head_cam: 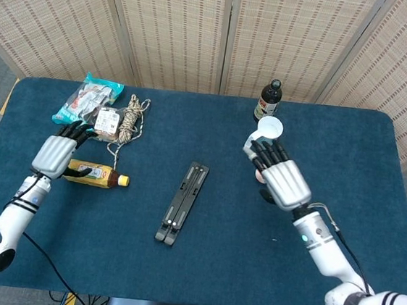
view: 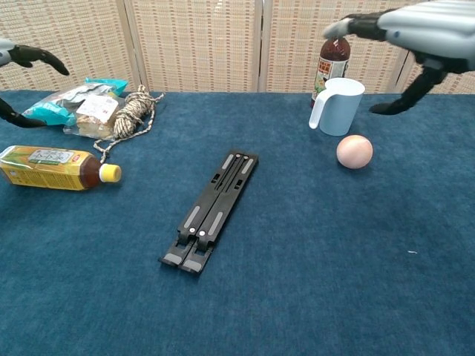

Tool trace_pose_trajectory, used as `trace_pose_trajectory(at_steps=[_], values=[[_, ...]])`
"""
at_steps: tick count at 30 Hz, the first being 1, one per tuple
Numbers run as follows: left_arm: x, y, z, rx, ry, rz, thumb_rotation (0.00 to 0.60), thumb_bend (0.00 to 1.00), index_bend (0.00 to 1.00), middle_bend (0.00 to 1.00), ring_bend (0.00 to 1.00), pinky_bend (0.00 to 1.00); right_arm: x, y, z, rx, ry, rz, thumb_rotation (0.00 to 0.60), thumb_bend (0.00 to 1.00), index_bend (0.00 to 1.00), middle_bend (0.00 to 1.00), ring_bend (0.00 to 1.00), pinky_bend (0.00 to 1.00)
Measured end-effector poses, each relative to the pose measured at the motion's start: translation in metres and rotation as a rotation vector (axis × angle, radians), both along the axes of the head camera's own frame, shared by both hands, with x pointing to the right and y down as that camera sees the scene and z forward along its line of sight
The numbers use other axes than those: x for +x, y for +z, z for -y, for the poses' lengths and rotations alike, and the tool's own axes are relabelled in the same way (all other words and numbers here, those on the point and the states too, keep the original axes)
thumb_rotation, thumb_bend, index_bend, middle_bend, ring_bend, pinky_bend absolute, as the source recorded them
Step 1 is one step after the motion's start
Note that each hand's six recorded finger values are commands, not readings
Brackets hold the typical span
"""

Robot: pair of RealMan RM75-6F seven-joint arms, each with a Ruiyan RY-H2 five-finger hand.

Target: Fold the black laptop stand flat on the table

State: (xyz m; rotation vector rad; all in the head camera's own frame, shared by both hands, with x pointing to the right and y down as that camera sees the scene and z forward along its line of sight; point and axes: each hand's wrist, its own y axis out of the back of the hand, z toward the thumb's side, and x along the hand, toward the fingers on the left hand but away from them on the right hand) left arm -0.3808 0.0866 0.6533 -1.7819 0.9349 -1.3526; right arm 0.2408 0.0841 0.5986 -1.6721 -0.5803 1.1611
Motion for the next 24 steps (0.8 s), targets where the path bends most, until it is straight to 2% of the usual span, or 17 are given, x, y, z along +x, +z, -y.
trace_pose_trajectory(at_steps=[4, 9, 16, 24], values=[[-0.025, -0.017, -0.02, 0.022, -0.073, 0.063, 0.6, 0.13, 0.19, 0.1, 0.03, 0.07, 0.039, -0.011, -0.014, 0.037, 0.098, -0.057, 0.6, 0.17, 0.0, 0.02, 0.0, 0.0], [-0.052, -0.038, -0.049, 0.035, -0.138, 0.146, 0.6, 0.13, 0.19, 0.1, 0.03, 0.07, 0.079, -0.021, -0.042, 0.035, 0.204, -0.132, 0.6, 0.17, 0.0, 0.04, 0.0, 0.0], [-0.064, -0.052, -0.082, 0.027, -0.181, 0.213, 0.6, 0.13, 0.19, 0.1, 0.03, 0.07, 0.109, -0.033, -0.072, 0.041, 0.291, -0.193, 0.6, 0.17, 0.0, 0.07, 0.0, 0.0], [-0.059, -0.067, -0.118, 0.04, -0.224, 0.229, 0.6, 0.13, 0.19, 0.1, 0.03, 0.07, 0.132, -0.042, -0.105, 0.058, 0.382, -0.233, 0.6, 0.17, 0.0, 0.07, 0.0, 0.0]])
